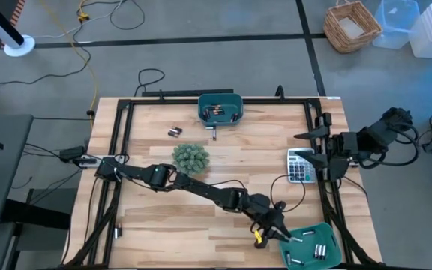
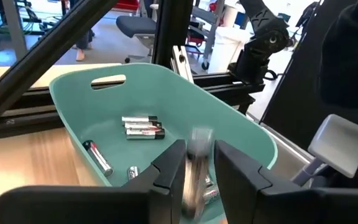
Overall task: Sort batteries
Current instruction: Put the silver battery into the green bin
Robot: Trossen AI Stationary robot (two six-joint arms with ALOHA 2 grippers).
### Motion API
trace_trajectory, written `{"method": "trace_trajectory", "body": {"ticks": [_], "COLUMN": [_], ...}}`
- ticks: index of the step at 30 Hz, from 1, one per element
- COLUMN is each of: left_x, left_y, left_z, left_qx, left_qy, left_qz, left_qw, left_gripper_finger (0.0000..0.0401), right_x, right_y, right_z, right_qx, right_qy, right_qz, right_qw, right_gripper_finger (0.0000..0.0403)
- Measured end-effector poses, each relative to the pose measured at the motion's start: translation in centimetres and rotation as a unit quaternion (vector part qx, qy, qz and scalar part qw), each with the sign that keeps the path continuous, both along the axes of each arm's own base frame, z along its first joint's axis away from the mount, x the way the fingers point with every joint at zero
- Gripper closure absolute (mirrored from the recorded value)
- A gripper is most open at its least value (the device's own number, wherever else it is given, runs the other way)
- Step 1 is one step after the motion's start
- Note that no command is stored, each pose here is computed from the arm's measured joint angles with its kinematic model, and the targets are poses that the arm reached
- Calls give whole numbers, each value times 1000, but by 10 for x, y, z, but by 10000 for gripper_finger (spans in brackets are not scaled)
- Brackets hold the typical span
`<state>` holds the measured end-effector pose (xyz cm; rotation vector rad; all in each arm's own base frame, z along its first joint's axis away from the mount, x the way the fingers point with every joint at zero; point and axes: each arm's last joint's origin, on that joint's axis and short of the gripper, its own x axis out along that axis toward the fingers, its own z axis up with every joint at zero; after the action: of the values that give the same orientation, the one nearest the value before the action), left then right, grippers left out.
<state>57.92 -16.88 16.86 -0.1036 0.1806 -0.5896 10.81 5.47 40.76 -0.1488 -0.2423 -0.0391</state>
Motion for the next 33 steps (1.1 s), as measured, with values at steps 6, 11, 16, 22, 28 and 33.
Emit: {"method": "trace_trajectory", "body": {"ticks": [6,11,16,22,28,33], "left_x": [0,1,-5,-15,-27,-50], "left_y": [0,15,35,41,51,65], "left_z": [-1,11,56,77,102,92], "left_qx": [1,16,54,121,134,120], "left_qy": [4,9,-16,11,9,-11], "left_qz": [3,5,34,83,101,149], "left_qw": [1000,1000,998,989,986,982], "left_gripper_finger": [282,243,249,296,363,398], "right_x": [0,1,5,7,8,11], "right_y": [0,1,4,5,1,-3], "right_z": [0,-3,-11,-11,-11,-11], "right_qx": [0,11,7,8,9,17], "right_qy": [0,15,48,50,49,50], "right_qz": [1,6,9,8,-5,-22], "right_qw": [1000,1000,999,999,999,998], "right_gripper_finger": [188,188,188,188,188,188]}}
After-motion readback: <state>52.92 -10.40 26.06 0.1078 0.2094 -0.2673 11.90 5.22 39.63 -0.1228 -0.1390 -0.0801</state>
